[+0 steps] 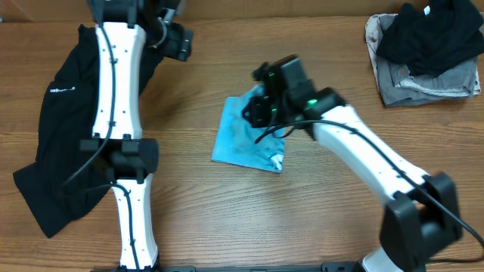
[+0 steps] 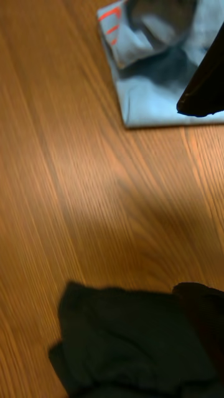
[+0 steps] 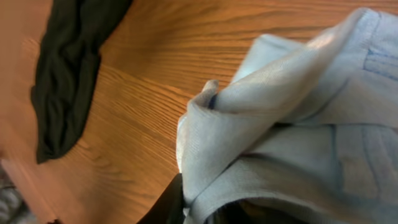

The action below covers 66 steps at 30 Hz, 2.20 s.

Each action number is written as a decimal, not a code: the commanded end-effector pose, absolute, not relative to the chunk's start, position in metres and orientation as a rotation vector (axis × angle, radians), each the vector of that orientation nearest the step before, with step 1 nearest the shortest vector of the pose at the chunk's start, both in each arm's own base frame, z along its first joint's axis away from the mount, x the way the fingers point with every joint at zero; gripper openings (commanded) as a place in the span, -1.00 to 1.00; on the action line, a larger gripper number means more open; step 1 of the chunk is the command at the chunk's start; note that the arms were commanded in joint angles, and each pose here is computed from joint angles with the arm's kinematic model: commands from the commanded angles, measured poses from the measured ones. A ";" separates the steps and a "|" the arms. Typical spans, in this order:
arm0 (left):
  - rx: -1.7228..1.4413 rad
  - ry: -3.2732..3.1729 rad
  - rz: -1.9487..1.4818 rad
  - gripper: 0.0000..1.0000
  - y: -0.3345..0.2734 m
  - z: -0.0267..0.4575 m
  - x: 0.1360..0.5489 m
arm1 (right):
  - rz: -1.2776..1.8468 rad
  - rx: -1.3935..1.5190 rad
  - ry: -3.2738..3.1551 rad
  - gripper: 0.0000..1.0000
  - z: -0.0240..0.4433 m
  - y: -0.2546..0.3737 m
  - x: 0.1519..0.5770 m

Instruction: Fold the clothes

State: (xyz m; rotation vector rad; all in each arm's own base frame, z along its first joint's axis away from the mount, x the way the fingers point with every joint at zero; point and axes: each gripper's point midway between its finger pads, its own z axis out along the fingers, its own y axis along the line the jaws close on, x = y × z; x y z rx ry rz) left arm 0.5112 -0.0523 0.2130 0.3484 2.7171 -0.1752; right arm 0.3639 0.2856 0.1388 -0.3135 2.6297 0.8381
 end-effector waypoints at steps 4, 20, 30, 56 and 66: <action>0.250 2.702 -0.168 0.77 -0.028 0.221 0.515 | 0.871 -0.382 2.639 0.23 0.125 0.316 0.357; 0.236 2.695 -0.168 0.78 -0.023 0.221 0.517 | 0.364 -0.234 2.726 0.14 0.136 0.242 0.381; 0.236 2.697 -0.169 0.78 -0.023 0.221 0.516 | 0.263 -0.127 2.858 0.22 0.058 0.227 0.396; 0.236 2.696 -0.168 0.79 -0.023 0.221 0.516 | 0.247 -0.016 2.819 0.22 0.066 0.201 0.427; 0.236 2.698 -0.168 0.78 -0.023 0.221 0.516 | 0.282 -0.058 2.826 -0.79 0.066 0.215 0.420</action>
